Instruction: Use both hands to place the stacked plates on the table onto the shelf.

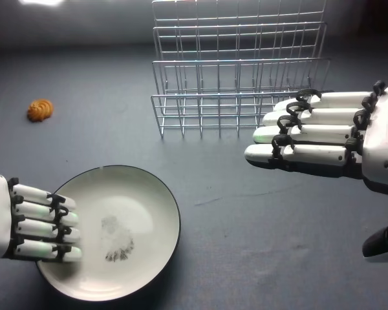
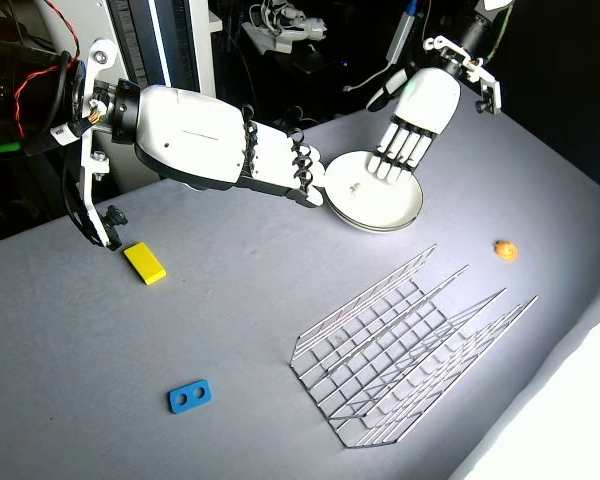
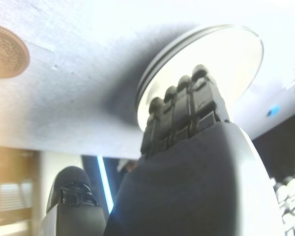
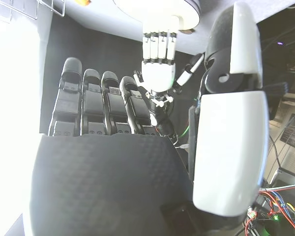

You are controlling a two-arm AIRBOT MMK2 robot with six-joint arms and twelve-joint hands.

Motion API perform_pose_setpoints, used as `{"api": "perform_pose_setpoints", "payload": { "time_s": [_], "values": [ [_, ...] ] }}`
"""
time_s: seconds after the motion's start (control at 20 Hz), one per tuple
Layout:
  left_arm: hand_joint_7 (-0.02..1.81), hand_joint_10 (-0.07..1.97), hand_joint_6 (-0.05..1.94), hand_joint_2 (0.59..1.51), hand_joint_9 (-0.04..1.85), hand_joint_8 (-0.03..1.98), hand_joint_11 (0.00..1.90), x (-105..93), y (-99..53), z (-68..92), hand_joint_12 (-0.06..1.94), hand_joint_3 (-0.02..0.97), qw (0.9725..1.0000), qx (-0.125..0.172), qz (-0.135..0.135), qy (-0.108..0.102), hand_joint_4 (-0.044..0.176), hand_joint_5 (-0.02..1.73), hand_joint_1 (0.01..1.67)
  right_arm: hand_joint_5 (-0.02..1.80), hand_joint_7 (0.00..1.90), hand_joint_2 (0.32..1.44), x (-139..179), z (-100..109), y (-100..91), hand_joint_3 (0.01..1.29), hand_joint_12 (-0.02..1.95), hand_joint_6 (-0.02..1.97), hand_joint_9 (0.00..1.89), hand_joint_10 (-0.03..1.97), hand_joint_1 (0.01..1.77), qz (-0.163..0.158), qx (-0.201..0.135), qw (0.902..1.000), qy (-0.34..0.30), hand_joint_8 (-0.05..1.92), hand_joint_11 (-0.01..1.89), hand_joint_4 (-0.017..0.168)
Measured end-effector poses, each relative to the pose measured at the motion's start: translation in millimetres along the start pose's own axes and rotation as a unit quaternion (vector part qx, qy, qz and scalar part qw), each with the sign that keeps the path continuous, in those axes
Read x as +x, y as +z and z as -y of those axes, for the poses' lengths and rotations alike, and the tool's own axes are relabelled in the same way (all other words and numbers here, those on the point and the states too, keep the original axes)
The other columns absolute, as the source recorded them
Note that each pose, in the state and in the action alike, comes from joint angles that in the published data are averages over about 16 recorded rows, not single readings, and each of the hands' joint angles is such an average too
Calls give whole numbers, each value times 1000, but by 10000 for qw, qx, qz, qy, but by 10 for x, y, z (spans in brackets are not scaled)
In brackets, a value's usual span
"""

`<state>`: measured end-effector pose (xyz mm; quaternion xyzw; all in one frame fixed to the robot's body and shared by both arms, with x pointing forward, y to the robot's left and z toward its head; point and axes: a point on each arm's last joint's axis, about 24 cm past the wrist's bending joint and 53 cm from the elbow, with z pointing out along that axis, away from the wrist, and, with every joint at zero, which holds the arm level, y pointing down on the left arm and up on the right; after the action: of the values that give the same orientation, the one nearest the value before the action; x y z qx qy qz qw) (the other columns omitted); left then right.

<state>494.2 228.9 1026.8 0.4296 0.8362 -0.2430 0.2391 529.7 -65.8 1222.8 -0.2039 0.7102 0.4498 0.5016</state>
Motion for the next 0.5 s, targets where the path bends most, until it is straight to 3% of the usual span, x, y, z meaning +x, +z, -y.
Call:
{"api": "perform_pose_setpoints", "payload": {
  "time_s": [0.5],
  "values": [
    [9,6,-3,1051,19,8,15,145,5,-69,-9,-1,9989,-234,-188,-360,-2,-4,23,21,20,829,0,-1,0,17,169,17,20,4,1094,0,-2,10000,-60,14,13,3]
  ]
}}
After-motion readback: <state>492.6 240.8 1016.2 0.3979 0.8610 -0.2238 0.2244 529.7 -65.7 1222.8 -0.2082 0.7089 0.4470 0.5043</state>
